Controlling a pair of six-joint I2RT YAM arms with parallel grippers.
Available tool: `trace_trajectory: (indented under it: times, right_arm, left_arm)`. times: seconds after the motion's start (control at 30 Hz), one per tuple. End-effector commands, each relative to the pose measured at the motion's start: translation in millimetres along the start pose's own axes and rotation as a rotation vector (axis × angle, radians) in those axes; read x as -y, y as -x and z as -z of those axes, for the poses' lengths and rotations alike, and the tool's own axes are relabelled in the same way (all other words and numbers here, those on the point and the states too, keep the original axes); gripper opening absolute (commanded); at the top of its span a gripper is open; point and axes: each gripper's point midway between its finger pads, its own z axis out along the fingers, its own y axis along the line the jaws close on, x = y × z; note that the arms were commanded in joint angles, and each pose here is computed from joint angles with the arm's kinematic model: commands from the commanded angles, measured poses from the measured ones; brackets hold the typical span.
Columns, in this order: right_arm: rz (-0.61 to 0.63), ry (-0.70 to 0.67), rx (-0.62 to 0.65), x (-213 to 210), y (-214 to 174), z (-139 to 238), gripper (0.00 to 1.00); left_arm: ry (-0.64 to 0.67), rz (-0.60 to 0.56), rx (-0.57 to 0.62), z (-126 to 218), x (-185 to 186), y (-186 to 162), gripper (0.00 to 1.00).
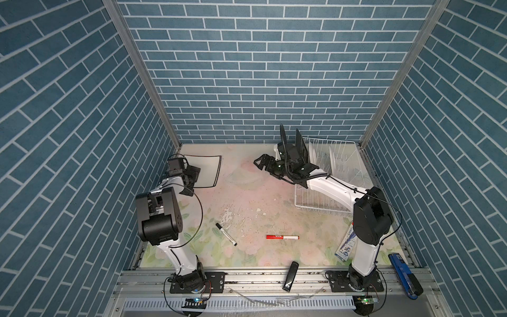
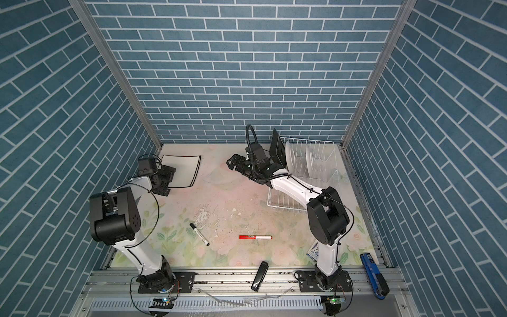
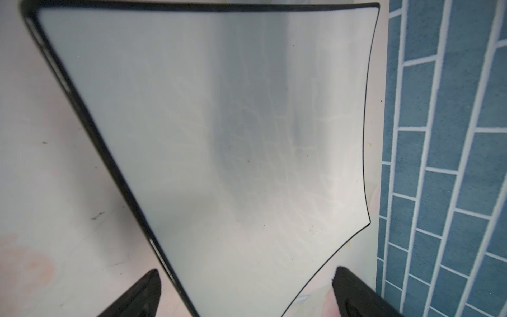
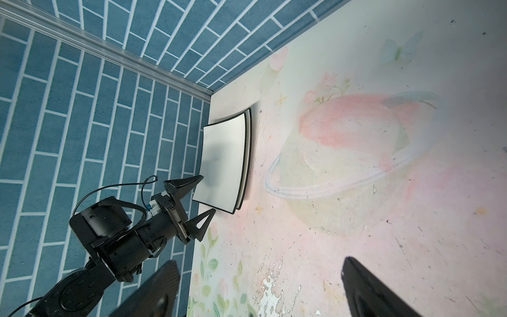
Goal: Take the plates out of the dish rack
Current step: 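Open the left gripper and release the plate onto the stack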
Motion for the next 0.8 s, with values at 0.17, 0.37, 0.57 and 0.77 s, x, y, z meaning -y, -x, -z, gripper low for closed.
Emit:
trace_trajectory:
  times: [0.17,0.37,0.57,0.77]
  right_arm:
    - [-0.029,0.0,0.035,-3,10,10,0.94]
    - [-0.031,-0.001,0.037,-3,11,9,0.94]
    - [-0.035,-0.006,0.041,0,14,9,0.94]
    - [-0.036,-0.01,0.041,0,14,9,0.94]
  left_arm:
    - [0.007,0.002,-0.008,-11,1,0,1.0]
    - [-0.006,-0.013,-0.007,-10,8,-1,1.0]
    - [-0.011,-0.018,-0.024,-15,12,-6,1.0]
    - [-0.021,-0.024,-0.014,-12,17,-5,1.0]
